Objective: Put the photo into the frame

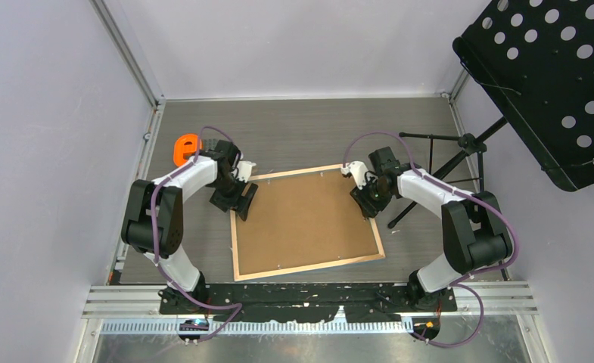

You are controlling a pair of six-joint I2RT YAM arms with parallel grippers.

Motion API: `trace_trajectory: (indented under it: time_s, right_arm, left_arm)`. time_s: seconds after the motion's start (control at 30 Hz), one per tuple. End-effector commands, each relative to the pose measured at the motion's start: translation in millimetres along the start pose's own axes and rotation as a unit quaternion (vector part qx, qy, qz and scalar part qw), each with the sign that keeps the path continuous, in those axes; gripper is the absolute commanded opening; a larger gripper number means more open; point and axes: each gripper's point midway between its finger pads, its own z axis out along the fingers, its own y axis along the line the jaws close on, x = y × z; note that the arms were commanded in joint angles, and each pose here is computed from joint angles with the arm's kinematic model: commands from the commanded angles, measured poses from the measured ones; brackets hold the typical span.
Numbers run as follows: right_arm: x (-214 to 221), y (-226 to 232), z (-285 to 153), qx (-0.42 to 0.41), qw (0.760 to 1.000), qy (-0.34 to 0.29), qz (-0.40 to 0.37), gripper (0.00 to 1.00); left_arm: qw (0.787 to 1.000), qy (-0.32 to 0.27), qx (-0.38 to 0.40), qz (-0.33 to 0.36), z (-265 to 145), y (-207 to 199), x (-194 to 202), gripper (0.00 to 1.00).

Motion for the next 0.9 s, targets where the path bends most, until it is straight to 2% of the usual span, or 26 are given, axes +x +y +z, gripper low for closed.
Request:
trace_trajectory:
  time_s: [0.0,0.63,0.87]
  right_arm:
    - [7.3,-4.0,-7.8,0.011,0.999,0.021,-0.025,0.48]
    - [7.5,-3.9,-12.3,-0.016,0.996,0.027,-0.082,0.54]
    - [-7.4,-8.2,-21.1,-0.015,1.000,0.007,-0.010,0.54]
  left_arm:
    - [1.000,-0.019,-0.004,0.011,-11.0,1.3,-8.2,0.74]
    - [1.000,-0.019,-0.003,0.010,-10.9,2.0,-7.7,0.74]
    - [1.000,-0.017,-0.001,0.008,-9.4,1.9,-7.6,0.74]
